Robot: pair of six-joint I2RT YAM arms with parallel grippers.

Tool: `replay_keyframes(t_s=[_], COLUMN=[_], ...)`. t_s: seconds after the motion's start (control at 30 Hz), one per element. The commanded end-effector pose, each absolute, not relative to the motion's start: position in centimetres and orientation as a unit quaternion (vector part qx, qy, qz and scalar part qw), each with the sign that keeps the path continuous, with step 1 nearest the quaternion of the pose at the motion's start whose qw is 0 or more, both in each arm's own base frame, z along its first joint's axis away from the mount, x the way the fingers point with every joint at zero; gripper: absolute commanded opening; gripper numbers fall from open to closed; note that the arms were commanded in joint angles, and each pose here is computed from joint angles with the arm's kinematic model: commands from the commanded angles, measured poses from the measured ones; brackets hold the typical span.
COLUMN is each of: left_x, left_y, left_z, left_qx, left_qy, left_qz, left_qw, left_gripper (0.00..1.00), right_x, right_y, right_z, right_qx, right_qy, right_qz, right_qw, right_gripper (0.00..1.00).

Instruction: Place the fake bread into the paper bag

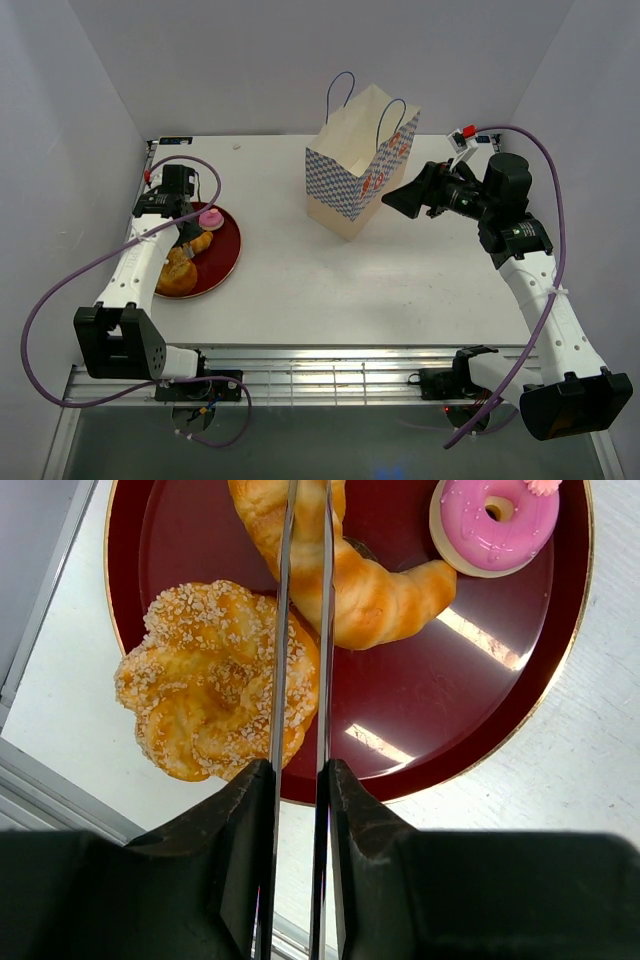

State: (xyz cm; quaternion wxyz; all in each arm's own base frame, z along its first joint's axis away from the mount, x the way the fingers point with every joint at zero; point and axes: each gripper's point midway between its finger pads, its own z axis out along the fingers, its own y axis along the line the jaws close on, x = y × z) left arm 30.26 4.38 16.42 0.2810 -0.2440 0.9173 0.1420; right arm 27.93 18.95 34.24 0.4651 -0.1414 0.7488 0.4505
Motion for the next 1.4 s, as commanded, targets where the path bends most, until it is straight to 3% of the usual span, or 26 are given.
replay_keyframes(t_s=[0.0, 0.43, 0.8, 1.0, 1.37], left_x=[30.5, 31.0, 31.2, 31.0, 31.2], left_y=[4.3, 3.1, 0.9, -0.5, -7.5], left_z=[18.9, 25.7, 33.6, 37.3, 44.4], left_qx=[-0.251, -0.245, -0.211, -0.186, -0.112], left_qy=[0.905, 0.880, 0.847, 0.831, 0.781], left_qz=[0.124, 0.064, -0.018, -0.060, -0.262], left_qw=[0.319, 0.401, 0.488, 0.520, 0.556], left_gripper=[0.28, 0.23, 0.23, 0.23, 0.25], right_x=[27.9, 30.5, 35.7, 38.5, 41.5], right_y=[19.0, 18.4, 18.2, 18.1, 18.5], right_z=[36.4, 37.2, 44.2, 44.6, 43.1], right_qx=[-0.151, -0.129, -0.088, -0.069, -0.053], right_qy=[0.733, 0.745, 0.695, 0.704, 0.705], right_qz=[0.448, 0.416, 0.413, 0.399, 0.395], right_qw=[0.489, 0.506, 0.582, 0.583, 0.586], right_gripper=[0.93, 0.93, 0.94, 0.95, 0.99])
